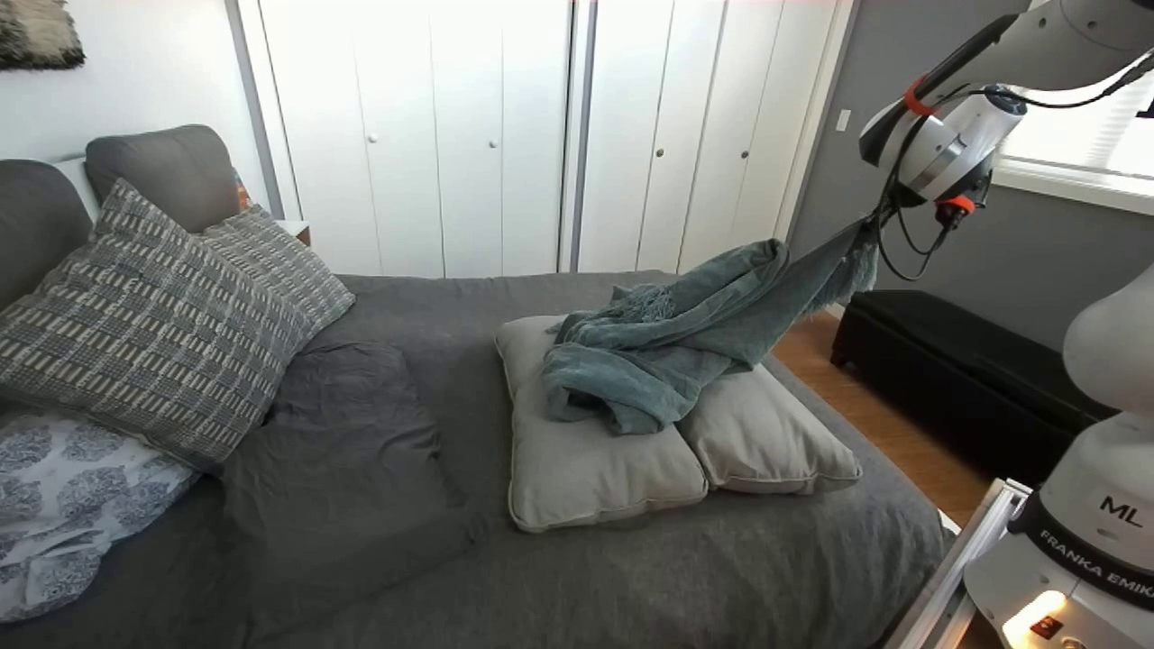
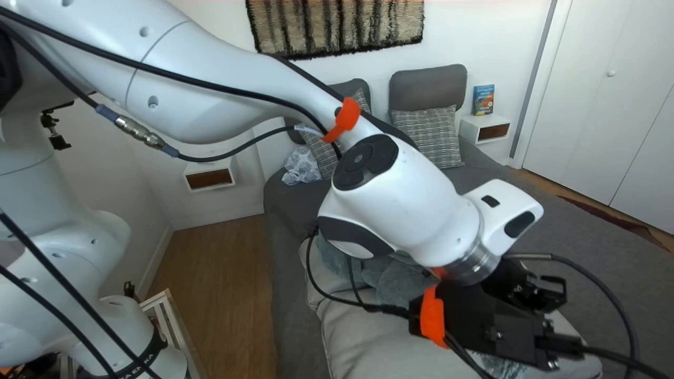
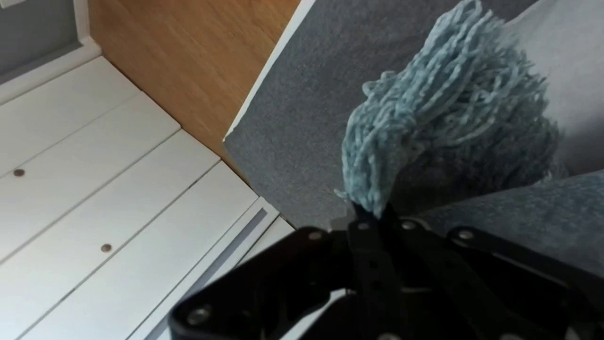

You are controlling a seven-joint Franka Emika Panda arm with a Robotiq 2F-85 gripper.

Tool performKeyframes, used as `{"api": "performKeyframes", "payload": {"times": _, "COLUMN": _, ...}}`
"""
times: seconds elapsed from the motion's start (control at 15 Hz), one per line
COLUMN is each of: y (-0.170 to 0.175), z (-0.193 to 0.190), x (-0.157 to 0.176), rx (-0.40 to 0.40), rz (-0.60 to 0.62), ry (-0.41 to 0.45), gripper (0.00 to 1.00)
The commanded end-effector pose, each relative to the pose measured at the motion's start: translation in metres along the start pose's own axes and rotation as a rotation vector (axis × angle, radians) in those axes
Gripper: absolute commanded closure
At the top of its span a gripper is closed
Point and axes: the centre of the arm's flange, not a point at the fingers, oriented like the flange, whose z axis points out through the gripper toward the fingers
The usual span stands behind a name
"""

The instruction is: Move the blanket to the right

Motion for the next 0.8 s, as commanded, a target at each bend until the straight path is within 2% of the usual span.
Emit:
{"api": "performKeyframes", "payload": {"times": 0.0, "y": 0.062, "z": 0.013, "x": -0.054, "rx": -0.124, "rz": 0.090, "ry": -0.092, "gripper": 0.99}}
{"api": "performKeyframes", "payload": {"times": 0.33, "y": 0.109, "z": 0.020, "x": -0.124, "rx": -0.208, "rz": 0.199, "ry": -0.197, "gripper": 0.99}}
{"api": "performKeyframes", "payload": {"times": 0.53, "y": 0.118, "z": 0.030, "x": -0.146, "rx": -0.222, "rz": 0.218, "ry": -0.235, "gripper": 0.99}}
{"api": "performKeyframes", "payload": {"times": 0.67, "y": 0.114, "z": 0.043, "x": -0.148, "rx": -0.212, "rz": 0.215, "ry": -0.239, "gripper": 0.99}}
{"api": "performKeyframes", "payload": {"times": 0.73, "y": 0.111, "z": 0.051, "x": -0.145, "rx": -0.198, "rz": 0.202, "ry": -0.235, "gripper": 0.71}}
